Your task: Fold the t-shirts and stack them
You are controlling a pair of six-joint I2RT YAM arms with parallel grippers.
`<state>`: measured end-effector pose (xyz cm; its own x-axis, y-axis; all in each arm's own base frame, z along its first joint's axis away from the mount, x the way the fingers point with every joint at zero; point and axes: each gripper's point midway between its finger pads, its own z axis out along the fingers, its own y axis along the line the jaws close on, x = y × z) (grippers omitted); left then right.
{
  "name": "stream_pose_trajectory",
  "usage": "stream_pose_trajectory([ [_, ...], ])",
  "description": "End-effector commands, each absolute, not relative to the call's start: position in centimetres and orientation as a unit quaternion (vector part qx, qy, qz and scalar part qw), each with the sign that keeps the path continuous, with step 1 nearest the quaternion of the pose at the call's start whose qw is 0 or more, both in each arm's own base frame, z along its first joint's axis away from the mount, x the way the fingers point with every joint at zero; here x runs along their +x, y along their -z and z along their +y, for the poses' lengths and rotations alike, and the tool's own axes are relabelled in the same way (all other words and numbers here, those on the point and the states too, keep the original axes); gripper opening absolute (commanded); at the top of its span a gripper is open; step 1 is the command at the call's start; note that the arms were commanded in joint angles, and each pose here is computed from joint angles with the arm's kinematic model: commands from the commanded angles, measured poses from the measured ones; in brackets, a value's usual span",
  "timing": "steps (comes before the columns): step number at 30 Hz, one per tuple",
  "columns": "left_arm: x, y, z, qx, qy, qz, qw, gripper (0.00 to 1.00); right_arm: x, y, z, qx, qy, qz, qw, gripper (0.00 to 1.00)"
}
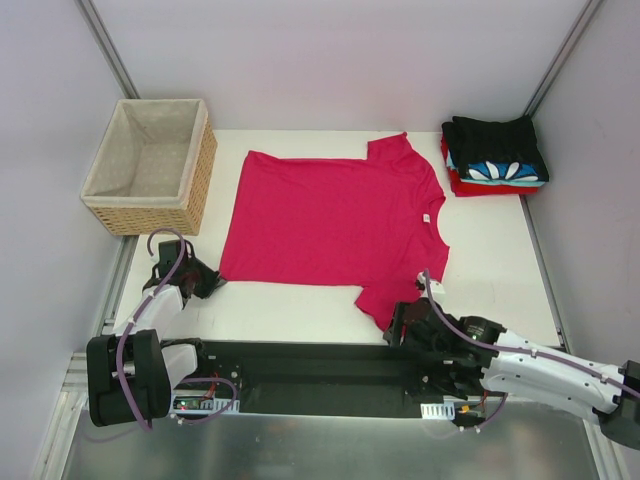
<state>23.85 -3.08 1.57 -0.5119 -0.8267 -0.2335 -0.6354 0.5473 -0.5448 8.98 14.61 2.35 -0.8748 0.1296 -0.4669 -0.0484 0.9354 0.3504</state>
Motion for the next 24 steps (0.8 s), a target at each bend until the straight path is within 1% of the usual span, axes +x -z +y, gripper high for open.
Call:
stream_pose_trajectory([
  [1,23.0,-1.2,-2.6,-0.429,0.184,0.853,0.235,0.0,9.0,-1.9,14.7,0.035,-0.178,0.952,0.245,0.66],
  [3,23.0,-1.2,-2.5,-0.429,0.183,0.852,0.236,0.0,9.0,-1.9,14.7,0.034,-0.176,0.952,0.247,0.63],
  [4,23.0,-1.2,-2.6,-0.429,0.184,0.853,0.235,0.0,9.1,-1.8,14.7,0.034,-0.173,0.953,0.247,0.59],
  [7,23.0,-1.2,-2.6,-0.429,0.183,0.853,0.235,0.0,9.1,-1.6,14.7,0.035,-0.169,0.954,0.245,0.53],
  [12,23.1,-1.3,-2.5,-0.429,0.183,0.852,0.237,0.0,9.1,-1.2,14.7,0.036,-0.164,0.955,0.244,0.47],
  [14,23.0,-1.2,-2.4,-0.43,0.181,0.853,0.236,0.0,9.2,-1.2,14.7,0.037,-0.163,0.955,0.244,0.46],
  [18,23.0,-1.2,-2.4,-0.429,0.181,0.853,0.237,0.0,9.2,-1.0,14.7,0.037,-0.161,0.955,0.246,0.36],
  [20,23.0,-1.2,-2.4,-0.429,0.18,0.853,0.236,0.0,9.3,-0.9,14.6,0.038,-0.159,0.955,0.246,0.34],
  [21,23.0,-1.2,-2.4,-0.429,0.18,0.853,0.237,0.0,9.2,-0.8,14.6,0.038,-0.156,0.956,0.244,0.29],
  [24,23.0,-1.2,-2.3,-0.43,0.18,0.852,0.237,0.0,9.3,-0.7,14.7,0.038,-0.155,0.957,0.244,0.26],
])
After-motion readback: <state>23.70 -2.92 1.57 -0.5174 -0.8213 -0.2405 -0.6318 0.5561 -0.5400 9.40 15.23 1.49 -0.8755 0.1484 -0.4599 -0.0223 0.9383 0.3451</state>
